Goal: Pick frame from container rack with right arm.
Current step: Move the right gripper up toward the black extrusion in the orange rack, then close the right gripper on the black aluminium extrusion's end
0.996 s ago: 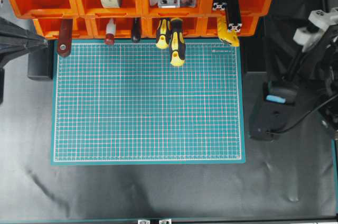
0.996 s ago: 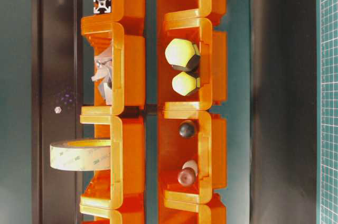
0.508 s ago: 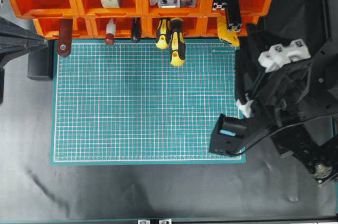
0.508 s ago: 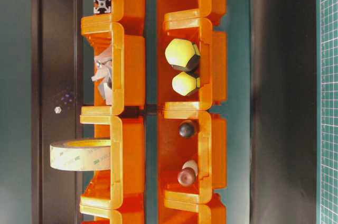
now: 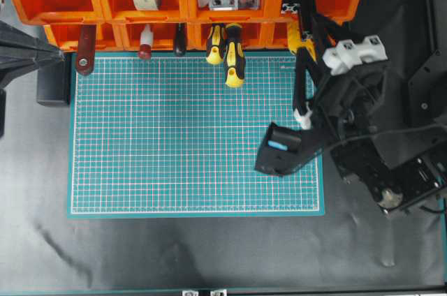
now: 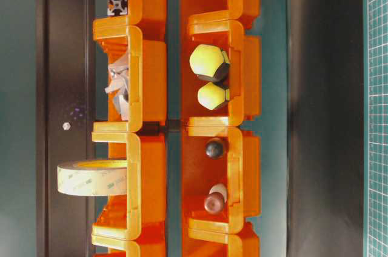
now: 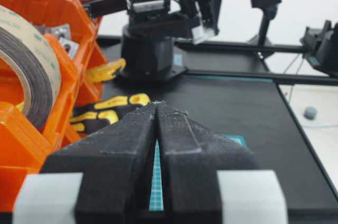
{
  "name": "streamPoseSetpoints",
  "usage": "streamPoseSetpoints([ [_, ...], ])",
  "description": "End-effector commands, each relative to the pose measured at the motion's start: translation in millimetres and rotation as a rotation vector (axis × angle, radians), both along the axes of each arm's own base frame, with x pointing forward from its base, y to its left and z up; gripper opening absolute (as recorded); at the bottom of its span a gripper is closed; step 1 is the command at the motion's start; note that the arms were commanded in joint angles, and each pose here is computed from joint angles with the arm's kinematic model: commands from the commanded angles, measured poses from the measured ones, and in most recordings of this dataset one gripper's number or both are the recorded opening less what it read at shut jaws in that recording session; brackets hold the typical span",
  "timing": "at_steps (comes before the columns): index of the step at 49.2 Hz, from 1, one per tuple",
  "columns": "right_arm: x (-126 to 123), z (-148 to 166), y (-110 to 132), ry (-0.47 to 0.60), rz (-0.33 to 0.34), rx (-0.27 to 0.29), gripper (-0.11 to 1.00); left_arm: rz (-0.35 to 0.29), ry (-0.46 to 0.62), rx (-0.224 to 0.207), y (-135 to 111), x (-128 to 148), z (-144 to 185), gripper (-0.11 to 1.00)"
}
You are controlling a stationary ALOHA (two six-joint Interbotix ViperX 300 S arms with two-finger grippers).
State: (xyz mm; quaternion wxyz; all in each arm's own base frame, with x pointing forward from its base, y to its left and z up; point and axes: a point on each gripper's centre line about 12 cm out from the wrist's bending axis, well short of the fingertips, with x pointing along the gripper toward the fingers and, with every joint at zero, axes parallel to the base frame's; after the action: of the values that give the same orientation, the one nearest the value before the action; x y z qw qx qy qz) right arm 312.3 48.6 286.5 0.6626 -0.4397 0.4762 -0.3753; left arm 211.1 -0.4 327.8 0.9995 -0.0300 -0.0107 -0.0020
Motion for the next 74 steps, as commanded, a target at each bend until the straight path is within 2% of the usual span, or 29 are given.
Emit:
streamPoseSetpoints([
  [1, 5, 5, -7, -0.027, -0.001, 0.000, 0.83, 0.003, -0.029, 0.000, 1, 1, 11, 0.01],
  [12, 8, -5, -23, -0.009, -0.001, 0.011, 0.83, 0.003, -0.032, 0.000, 1, 1, 12, 0.01],
  [31, 8, -11, -28, 0.003, -0.003, 0.012, 0.79, 0.004, -0.028, 0.000, 1, 1, 11, 0.01],
  [36, 7, -11, -28, 0.007, -0.006, 0.011, 0.71, 0.006, -0.028, 0.000, 1, 1, 11, 0.01],
  [43, 6, -10, -26, 0.013, -0.013, 0.000, 0.46, 0.004, -0.029, 0.000, 1, 1, 11, 0.01],
  [57, 1, -1, -16, 0.004, -0.029, -0.020, 0.46, 0.004, -0.031, 0.000, 1, 1, 12, 0.01],
  [63, -4, 9, -10, -0.001, -0.055, -0.052, 0.46, 0.004, -0.035, 0.000, 1, 1, 13, 0.01],
  [64, -6, 12, -8, -0.006, -0.059, -0.060, 0.45, 0.004, -0.032, 0.000, 1, 1, 12, 0.01],
  [68, -12, 24, -2, -0.019, -0.070, -0.103, 0.24, 0.004, -0.035, -0.003, 1, 0, 13, 0.01],
  [74, -20, 44, 8, -0.055, -0.066, -0.135, 0.24, 0.004, -0.035, -0.001, 1, 0, 13, 0.01],
])
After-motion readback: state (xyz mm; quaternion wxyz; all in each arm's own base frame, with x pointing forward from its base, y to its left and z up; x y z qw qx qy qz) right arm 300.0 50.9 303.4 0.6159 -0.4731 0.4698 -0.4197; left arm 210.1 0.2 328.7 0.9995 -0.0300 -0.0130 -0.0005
